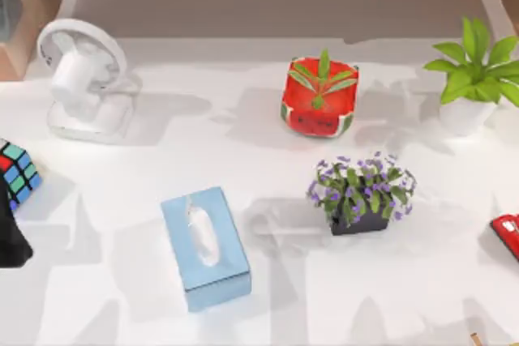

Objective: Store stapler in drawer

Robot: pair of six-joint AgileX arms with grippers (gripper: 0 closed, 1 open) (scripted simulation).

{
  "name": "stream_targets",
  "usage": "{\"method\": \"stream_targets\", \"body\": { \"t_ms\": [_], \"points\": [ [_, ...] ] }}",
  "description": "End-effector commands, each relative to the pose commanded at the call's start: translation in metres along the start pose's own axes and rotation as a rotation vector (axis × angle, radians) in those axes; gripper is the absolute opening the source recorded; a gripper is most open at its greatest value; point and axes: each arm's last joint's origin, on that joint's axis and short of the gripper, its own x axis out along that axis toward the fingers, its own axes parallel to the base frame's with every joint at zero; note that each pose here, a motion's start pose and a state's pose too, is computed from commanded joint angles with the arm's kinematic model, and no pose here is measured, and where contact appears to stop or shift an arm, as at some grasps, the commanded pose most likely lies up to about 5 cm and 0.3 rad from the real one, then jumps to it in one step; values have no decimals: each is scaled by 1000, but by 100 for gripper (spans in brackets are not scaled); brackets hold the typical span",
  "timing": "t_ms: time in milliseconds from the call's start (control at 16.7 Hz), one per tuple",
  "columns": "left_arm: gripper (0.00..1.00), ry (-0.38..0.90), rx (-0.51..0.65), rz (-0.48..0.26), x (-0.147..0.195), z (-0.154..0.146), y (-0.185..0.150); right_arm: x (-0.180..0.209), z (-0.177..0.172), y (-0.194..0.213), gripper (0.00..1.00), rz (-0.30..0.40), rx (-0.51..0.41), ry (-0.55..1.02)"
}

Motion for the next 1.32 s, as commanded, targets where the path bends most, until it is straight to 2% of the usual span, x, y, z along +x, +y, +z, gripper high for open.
{"method": "stream_targets", "body": {
  "t_ms": [240, 480, 720, 960, 1140, 1320],
  "points": [
    [100, 0, 0, 0, 0, 0, 0, 1, 7, -1, 100, -8, -28, -13],
    [100, 0, 0, 0, 0, 0, 0, 10, 42, -6, 100, -36, -186, -57],
    [100, 0, 0, 0, 0, 0, 0, 45, 84, -17, 100, -54, -441, -72],
    [100, 0, 0, 0, 0, 0, 0, 113, 107, -41, 100, -51, -738, -57],
    [100, 0, 0, 0, 0, 0, 0, 175, 96, -69, 100, -37, -961, -37],
    [100, 0, 0, 0, 0, 0, 0, 230, 60, -103, 100, -19, -1165, -16]
  ]
}}
